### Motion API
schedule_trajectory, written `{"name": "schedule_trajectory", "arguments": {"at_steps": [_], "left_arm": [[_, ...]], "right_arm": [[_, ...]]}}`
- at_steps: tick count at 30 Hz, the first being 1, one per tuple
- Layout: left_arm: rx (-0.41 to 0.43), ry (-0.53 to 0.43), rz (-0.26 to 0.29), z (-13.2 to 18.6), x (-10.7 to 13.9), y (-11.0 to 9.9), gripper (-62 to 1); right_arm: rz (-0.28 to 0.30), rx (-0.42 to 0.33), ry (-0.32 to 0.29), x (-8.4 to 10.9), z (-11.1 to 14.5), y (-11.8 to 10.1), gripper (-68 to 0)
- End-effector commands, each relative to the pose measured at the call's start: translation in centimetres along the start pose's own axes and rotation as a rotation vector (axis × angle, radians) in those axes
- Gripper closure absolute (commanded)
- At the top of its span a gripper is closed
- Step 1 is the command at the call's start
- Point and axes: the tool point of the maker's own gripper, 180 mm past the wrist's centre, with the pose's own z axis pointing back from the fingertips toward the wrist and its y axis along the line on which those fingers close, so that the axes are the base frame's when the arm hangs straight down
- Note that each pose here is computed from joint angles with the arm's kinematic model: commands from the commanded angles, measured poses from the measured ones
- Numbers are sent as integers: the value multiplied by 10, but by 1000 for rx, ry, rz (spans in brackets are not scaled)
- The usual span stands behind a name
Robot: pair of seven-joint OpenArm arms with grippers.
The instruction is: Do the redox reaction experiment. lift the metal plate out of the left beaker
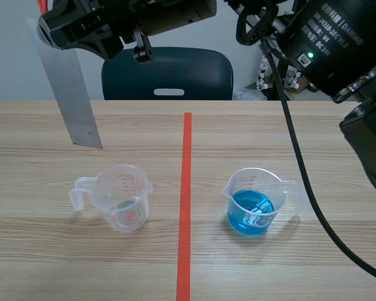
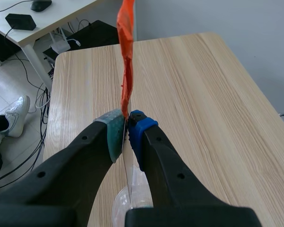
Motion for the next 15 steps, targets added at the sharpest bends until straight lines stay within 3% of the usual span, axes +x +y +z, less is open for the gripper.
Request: {"name": "schedule_trajectory", "arguments": {"at_steps": [1,15], "left_arm": [[0,-56,-6,-1,12,1,-623],[0,-55,-6,-1,12,0,-623]], "right_arm": [[29,4,-41,18,2,1,-5],[54,20,-37,16,2,4,-5]]}}
